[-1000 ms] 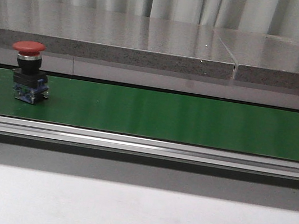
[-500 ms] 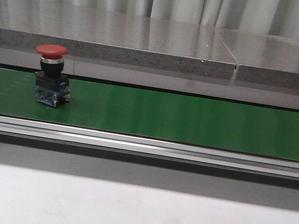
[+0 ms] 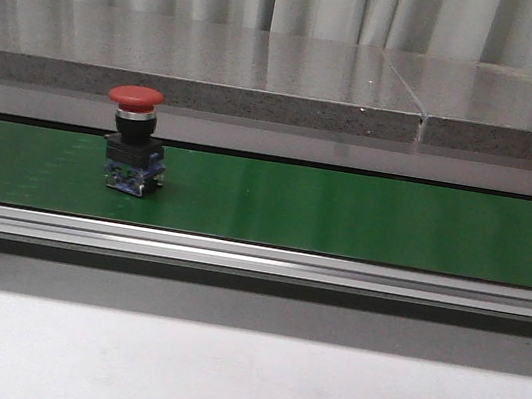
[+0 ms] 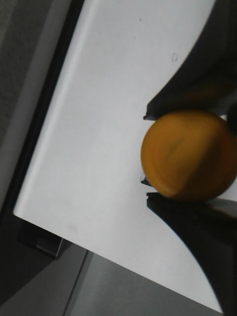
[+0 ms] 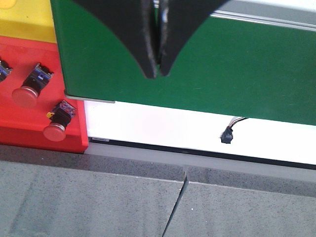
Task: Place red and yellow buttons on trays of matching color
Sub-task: 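Move the left gripper over the yellow-capped button, then grasp the yellow button with the left gripper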
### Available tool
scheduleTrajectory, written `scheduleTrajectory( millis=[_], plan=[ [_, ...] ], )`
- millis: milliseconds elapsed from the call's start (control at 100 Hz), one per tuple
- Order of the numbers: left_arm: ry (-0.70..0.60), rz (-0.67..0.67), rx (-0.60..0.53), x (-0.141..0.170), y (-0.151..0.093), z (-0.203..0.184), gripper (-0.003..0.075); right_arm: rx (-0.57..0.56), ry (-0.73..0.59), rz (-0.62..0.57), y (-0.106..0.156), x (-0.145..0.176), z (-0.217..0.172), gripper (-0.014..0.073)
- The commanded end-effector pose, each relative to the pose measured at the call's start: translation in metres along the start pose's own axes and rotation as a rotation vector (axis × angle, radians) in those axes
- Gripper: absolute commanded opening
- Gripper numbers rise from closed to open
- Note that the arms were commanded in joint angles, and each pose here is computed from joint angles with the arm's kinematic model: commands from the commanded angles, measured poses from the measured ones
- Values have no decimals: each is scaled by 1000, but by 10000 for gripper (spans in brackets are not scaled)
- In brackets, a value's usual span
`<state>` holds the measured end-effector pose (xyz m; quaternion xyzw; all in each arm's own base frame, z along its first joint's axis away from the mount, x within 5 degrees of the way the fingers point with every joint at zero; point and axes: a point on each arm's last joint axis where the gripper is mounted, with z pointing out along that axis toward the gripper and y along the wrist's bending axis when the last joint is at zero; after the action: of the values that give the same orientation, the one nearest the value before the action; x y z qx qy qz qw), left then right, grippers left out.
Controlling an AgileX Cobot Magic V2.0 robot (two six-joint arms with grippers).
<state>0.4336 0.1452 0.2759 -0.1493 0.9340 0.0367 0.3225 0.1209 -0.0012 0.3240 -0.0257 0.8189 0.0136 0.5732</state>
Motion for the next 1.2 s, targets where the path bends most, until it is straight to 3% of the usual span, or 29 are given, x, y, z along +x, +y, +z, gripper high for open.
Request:
scheduleTrajectory(
  millis=[0, 180, 460, 790, 1190],
  plan=[
    [-149, 2, 45, -21, -16, -65, 50, 25, -98, -6, -2, -17, -6, -66],
    [-198, 23, 91, -9, -36, -106, 50, 25, -98, -6, -2, -17, -6, -66],
    [-206, 57, 183, 44, -69, -137, 50, 25, -98, -6, -2, -17, -6, -66],
    [-129, 86, 273, 114, -100, -121, 50, 25, -98, -6, -2, -17, -6, -66],
    [-104, 76, 256, 145, -99, -93, 50, 25, -98, -6, -2, -17, -6, -66]
  ],
)
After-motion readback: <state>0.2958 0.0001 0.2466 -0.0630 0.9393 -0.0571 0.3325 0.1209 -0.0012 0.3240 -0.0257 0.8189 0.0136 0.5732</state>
